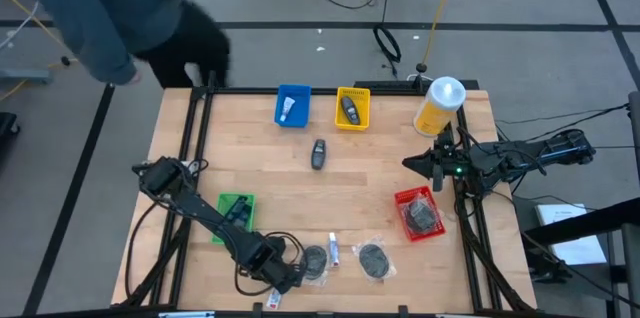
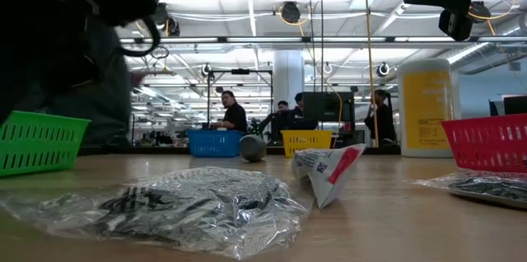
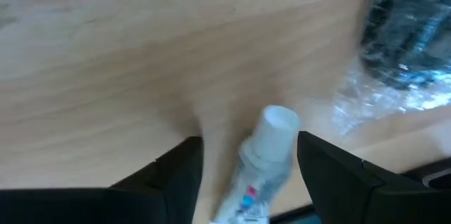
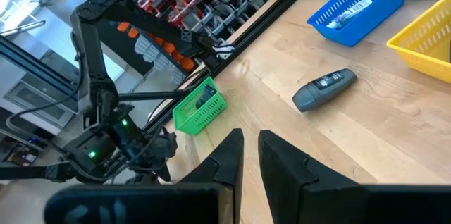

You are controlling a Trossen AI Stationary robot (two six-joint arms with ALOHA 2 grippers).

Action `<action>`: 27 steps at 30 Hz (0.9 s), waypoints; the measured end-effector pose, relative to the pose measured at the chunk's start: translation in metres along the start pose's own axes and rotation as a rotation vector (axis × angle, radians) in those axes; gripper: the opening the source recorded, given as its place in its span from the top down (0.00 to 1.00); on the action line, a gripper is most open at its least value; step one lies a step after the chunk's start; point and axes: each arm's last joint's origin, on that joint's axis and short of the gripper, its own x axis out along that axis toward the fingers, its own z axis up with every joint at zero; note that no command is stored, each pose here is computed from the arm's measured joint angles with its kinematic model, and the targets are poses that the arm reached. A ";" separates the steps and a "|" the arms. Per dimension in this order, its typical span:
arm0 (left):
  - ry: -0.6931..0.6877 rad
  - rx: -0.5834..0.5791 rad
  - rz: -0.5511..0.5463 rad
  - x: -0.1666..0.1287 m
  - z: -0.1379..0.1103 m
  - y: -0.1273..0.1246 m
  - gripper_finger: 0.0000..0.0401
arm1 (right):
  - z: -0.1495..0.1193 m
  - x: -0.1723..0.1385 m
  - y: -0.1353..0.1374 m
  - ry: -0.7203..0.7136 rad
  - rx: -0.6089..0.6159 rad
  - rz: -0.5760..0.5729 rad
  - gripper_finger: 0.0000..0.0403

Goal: Pick & Place Travel size toiletries
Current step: Put the white toothpaste into the blue basket

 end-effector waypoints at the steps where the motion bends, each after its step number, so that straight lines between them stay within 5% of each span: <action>1: -0.001 -0.002 0.003 0.002 0.000 0.000 0.43 | 0.000 0.000 0.000 0.000 0.000 0.000 0.91; 8: 0.002 -0.009 0.010 0.002 0.002 0.000 0.48 | 0.000 0.000 0.000 0.000 0.000 0.001 0.91; 20: 0.000 0.042 0.031 0.002 0.004 0.001 0.84 | 0.000 0.000 0.000 0.000 0.000 0.001 0.91; 27: 0.001 0.061 0.022 0.001 0.006 0.000 0.83 | 0.000 0.000 0.000 0.001 0.000 0.001 0.91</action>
